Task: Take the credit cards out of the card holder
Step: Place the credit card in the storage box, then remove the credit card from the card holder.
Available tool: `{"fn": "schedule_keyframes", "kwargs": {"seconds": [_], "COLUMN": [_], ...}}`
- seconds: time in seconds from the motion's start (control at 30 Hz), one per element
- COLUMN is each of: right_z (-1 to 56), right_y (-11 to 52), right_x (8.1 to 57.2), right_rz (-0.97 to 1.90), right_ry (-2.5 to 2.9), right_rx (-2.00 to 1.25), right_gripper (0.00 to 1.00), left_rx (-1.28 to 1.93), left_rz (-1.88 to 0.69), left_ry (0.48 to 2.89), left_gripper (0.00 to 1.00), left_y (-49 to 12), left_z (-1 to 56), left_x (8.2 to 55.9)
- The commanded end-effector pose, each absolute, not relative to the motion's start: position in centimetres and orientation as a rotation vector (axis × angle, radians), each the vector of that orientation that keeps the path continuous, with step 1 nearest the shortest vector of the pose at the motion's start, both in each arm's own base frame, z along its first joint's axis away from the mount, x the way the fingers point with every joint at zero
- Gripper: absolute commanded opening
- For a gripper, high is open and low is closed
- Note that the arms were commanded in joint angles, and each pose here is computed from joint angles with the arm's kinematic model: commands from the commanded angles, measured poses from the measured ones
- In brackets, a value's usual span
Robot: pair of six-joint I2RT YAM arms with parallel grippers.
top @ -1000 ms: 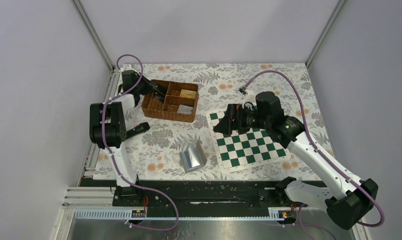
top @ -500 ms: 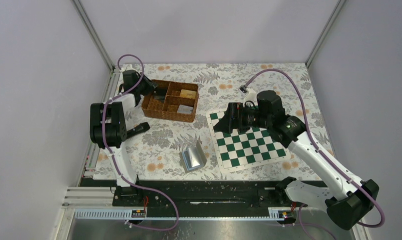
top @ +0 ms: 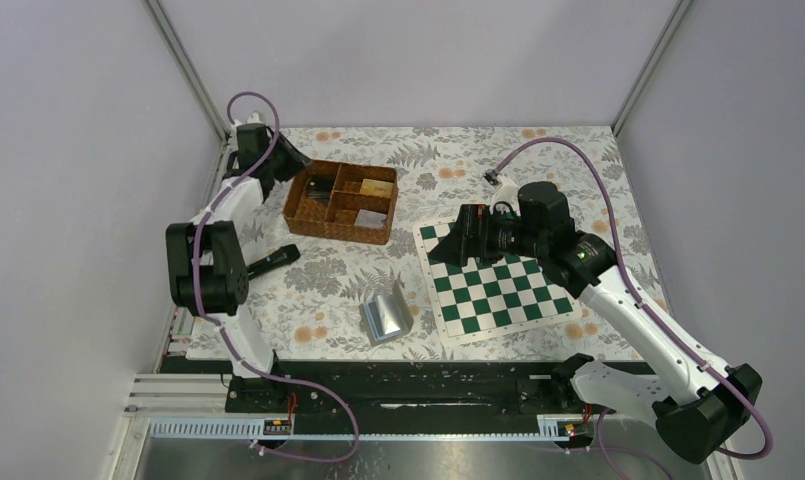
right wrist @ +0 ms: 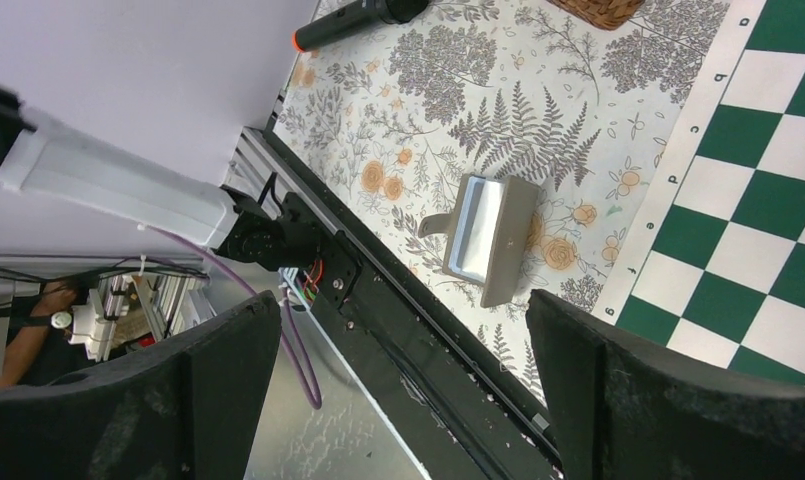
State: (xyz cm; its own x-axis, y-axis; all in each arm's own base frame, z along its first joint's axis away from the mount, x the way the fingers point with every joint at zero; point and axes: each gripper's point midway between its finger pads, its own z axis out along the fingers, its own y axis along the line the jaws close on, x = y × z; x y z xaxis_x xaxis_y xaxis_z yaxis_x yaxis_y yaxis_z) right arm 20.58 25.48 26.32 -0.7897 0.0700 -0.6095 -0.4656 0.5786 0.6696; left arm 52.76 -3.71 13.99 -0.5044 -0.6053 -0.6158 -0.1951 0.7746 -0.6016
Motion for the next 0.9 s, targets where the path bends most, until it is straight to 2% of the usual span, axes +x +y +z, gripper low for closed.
{"fn": "schedule_keyframes", "kwargs": {"seconds": [0.0,0.17,0.3,0.43,0.47,0.67,0.73,0.87], "right_z": [26.1,24.0,22.3,21.0,20.5,17.4,17.1,14.9], "right_y": [24.8,25.5,28.0,31.7,32.5,36.9,38.3,39.2], "right_x": [20.8,20.3,18.6,16.6,16.3,14.6,14.6,15.5], "right_rz": [1.150,1.156,1.112,1.193,1.197,1.213,1.237,1.165], "right_ry": [2.228,2.273,2.302,2.302,2.303,2.361,2.353,2.395], "right_rx": [-0.229,-0.156,-0.245,-0.301,-0.313,-0.375,-0.390,-0.399], "right_gripper": [0.97,0.83,0.74,0.50,0.47,0.43,0.38,0.38], "left_rx": [-0.548,-0.409,-0.275,-0.206,-0.206,-0.159,-0.132,-0.131], "left_rz": [-0.621,-0.731,-0.862,-0.943,-0.971,-1.223,-1.288,-1.383], "left_ry": [2.008,2.117,2.179,2.260,2.276,2.243,2.256,2.263], "left_gripper": [0.26,0.27,0.27,0.27,0.27,0.29,0.29,0.28], "left_y": [-5.4,-11.5,-16.0,-18.0,-18.2,-19.9,-20.7,-21.7], "left_z": [23.9,24.6,22.6,18.5,17.4,13.9,12.9,11.7], "left_x": [49.1,40.2,32.6,25.9,24.5,20.2,19.6,19.3]}}
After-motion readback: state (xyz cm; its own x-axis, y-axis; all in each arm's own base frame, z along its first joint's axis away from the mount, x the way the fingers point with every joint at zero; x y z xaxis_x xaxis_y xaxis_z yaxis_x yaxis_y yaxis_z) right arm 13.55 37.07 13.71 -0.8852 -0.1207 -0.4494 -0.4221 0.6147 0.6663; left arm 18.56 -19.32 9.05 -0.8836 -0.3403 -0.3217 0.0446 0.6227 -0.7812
